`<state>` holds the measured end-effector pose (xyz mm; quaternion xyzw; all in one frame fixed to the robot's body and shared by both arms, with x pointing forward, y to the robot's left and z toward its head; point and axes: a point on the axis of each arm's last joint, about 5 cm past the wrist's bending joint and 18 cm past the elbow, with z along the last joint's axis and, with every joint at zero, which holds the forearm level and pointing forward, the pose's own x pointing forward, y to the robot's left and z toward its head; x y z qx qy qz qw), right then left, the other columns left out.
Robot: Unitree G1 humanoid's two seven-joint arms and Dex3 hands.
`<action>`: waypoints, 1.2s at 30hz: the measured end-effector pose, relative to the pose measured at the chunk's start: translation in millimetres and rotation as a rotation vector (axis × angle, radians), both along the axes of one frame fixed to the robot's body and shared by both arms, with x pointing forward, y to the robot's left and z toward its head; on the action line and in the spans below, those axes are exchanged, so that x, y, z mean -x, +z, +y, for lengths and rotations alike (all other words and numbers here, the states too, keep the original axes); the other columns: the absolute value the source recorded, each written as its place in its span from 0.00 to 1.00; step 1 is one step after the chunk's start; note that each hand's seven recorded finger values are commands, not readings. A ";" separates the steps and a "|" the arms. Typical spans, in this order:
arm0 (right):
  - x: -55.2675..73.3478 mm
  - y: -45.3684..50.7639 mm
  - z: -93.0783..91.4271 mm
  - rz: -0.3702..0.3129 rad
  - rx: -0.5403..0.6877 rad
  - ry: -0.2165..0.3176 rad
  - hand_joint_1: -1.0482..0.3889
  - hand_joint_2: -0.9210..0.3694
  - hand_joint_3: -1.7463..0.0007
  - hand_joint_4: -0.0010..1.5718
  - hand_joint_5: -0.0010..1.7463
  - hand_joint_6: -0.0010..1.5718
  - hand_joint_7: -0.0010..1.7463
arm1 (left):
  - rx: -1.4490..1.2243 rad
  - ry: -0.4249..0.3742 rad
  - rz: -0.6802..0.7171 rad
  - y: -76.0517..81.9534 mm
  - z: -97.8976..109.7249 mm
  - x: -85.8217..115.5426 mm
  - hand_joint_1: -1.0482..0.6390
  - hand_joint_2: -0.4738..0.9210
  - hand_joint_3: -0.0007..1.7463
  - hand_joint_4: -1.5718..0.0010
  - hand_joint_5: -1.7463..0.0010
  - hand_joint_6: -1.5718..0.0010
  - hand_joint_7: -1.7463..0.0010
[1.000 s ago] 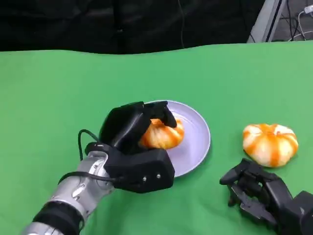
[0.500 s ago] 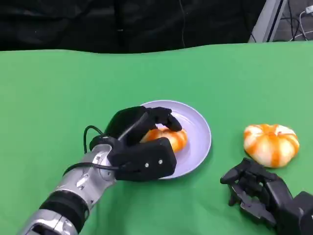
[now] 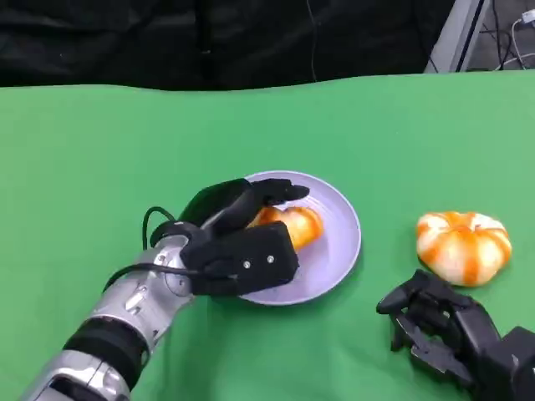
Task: Grasp the bread from the table and place it into the plate.
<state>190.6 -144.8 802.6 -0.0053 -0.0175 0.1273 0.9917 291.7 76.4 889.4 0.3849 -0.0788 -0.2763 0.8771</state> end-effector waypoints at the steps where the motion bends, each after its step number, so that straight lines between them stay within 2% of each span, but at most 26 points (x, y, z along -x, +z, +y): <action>1: 0.0 0.0 0.0 0.000 0.000 0.000 0.57 0.00 0.70 0.39 0.99 0.42 0.71 | 0.002 -0.004 0.009 1.8 1.2 -0.9 0.07 1.00 0.40 0.81 1.00 0.83 1.00; 5: -0.1 0.1 0.0 0.000 0.000 0.000 0.57 0.00 0.70 0.40 0.99 0.42 0.72 | 0.026 -0.011 0.044 8.1 6.5 -3.3 0.02 1.00 0.46 0.85 1.00 0.85 1.00; 11: -0.2 0.1 -0.4 0.000 -0.002 0.006 0.56 0.00 0.71 0.40 0.99 0.42 0.72 | 0.047 -0.029 0.067 11.5 15.3 -1.3 0.01 1.00 0.48 0.85 1.00 0.84 1.00; 19: -0.6 0.3 -0.3 -0.002 0.002 0.007 0.55 0.00 0.71 0.38 1.00 0.41 0.72 | 0.154 -0.034 0.063 20.1 23.9 2.4 0.06 1.00 0.48 0.83 0.99 0.83 0.99; 24: -0.7 0.4 -0.4 -0.002 0.003 0.006 0.55 0.00 0.71 0.38 1.00 0.41 0.73 | 0.255 -0.005 0.094 18.0 33.2 5.7 0.07 1.00 0.48 0.82 0.99 0.82 0.99; 26: -0.8 0.4 -0.3 -0.002 0.003 0.006 0.56 0.00 0.71 0.38 1.00 0.41 0.72 | 0.259 -0.003 0.096 17.5 33.9 6.1 0.10 1.00 0.46 0.78 0.98 0.78 0.98; 31: -1.1 0.4 -0.6 -0.002 0.001 0.007 0.56 0.00 0.71 0.39 1.00 0.41 0.72 | 0.708 0.037 0.122 7.4 54.6 19.6 0.13 1.00 0.40 0.73 0.98 0.74 0.98; 36: -1.1 0.1 -1.5 0.001 0.004 0.006 0.56 0.00 0.71 0.39 1.00 0.42 0.72 | 0.900 0.060 0.155 -5.4 74.9 31.3 0.14 1.00 0.35 0.68 0.98 0.70 0.98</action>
